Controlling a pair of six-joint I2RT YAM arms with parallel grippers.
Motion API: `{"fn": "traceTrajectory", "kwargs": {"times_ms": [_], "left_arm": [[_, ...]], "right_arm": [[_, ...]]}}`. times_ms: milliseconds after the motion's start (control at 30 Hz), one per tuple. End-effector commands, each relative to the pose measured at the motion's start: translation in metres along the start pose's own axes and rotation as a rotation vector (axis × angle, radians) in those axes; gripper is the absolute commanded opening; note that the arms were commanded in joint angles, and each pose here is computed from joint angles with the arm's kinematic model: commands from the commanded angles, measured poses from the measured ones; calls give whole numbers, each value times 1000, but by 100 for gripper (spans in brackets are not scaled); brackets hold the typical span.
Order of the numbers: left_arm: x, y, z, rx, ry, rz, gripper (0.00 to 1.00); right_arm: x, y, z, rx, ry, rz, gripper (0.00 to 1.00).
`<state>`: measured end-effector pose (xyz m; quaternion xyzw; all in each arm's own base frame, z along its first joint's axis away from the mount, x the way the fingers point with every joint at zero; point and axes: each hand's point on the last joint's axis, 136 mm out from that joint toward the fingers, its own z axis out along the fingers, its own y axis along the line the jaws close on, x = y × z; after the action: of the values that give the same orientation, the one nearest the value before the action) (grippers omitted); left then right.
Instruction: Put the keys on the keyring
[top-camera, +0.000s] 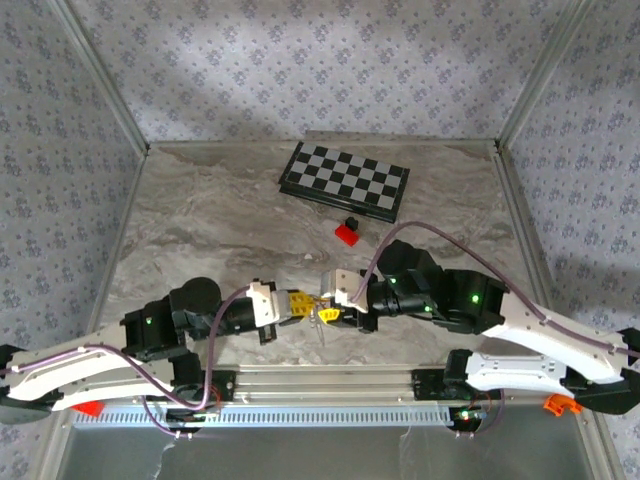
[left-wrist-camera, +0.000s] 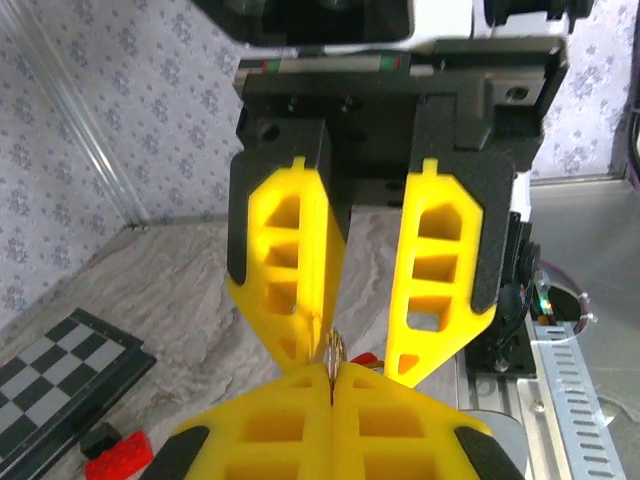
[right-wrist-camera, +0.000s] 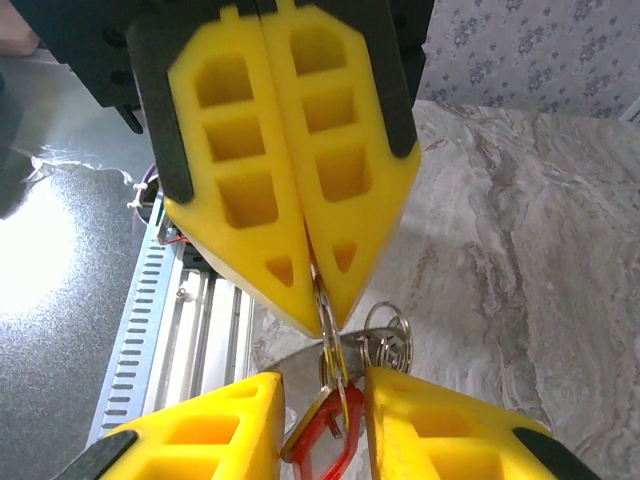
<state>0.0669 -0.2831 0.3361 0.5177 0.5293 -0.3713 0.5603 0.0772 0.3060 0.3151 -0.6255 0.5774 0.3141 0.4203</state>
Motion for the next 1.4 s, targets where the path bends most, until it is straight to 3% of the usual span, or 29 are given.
{"fn": "traceTrajectory", "kwargs": {"times_ms": [0,367,667,1000,1367], "left_arm": [[-40,-1,-11,17,-172,-6,0],[-48,-8,-13,58,-230,-27,0],[-58,-7,-14,57,-275,-20,0],[-62,-5,-9,46,-289,-20,0],[-67,-6,-6,59,-291,-17,0]], "right_arm": [[-18,3,-7,-14,-103,12,29],[-35,1,-22,-4,-227,44,35],[-28,3,-18,-13,-211,60,9],[-11,9,-9,-55,-174,66,1],[-9,7,-12,-58,-198,84,2]]}}
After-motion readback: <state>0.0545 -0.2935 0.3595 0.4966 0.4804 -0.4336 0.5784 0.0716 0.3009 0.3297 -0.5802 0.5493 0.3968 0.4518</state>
